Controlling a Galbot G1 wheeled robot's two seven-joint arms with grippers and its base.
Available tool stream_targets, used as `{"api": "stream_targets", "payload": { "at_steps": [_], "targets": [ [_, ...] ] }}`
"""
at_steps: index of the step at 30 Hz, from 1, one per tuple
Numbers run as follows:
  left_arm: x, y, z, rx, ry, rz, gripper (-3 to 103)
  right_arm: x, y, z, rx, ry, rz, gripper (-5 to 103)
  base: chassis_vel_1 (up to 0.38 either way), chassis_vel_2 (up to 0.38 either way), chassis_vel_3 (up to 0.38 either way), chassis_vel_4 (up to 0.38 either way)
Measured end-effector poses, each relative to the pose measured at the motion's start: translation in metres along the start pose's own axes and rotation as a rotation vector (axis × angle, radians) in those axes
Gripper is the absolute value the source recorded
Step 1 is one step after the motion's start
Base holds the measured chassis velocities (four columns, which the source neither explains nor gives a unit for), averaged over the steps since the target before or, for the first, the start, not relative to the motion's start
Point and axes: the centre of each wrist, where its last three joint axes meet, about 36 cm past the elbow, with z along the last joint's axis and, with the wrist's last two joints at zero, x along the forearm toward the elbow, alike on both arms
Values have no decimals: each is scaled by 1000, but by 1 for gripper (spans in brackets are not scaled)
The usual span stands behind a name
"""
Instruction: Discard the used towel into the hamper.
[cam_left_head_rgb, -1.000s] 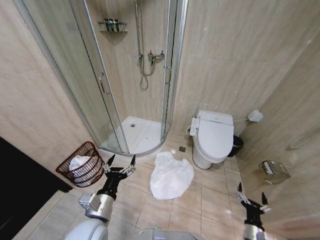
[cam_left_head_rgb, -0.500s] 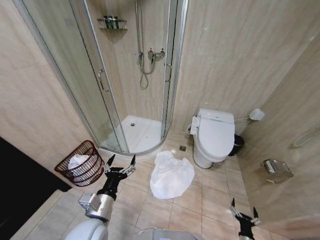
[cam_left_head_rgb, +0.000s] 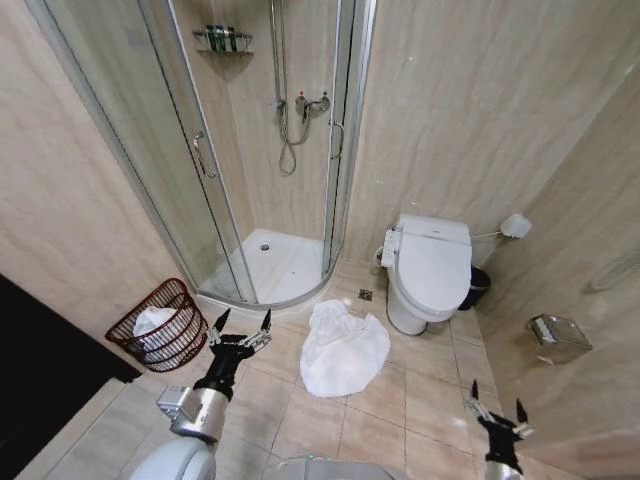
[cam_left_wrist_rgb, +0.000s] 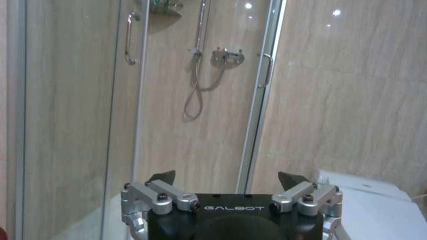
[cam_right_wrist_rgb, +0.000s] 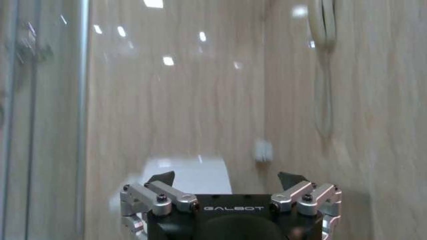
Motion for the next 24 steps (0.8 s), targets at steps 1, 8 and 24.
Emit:
{"api": "stream_targets", "payload": {
  "at_steps": [1,8,24],
  "targets": [
    [0,0,0,0,0,0,100,-2,5,-16,1,-16,-13,100,0,0,0,0],
    [0,0,0,0,0,0,100,-7,63,-115,-30,-96,-129,100,0,0,0,0],
    [0,0,0,0,0,0,100,-5,96,-144,-80,60,-219,100,0,0,0,0]
  ]
}}
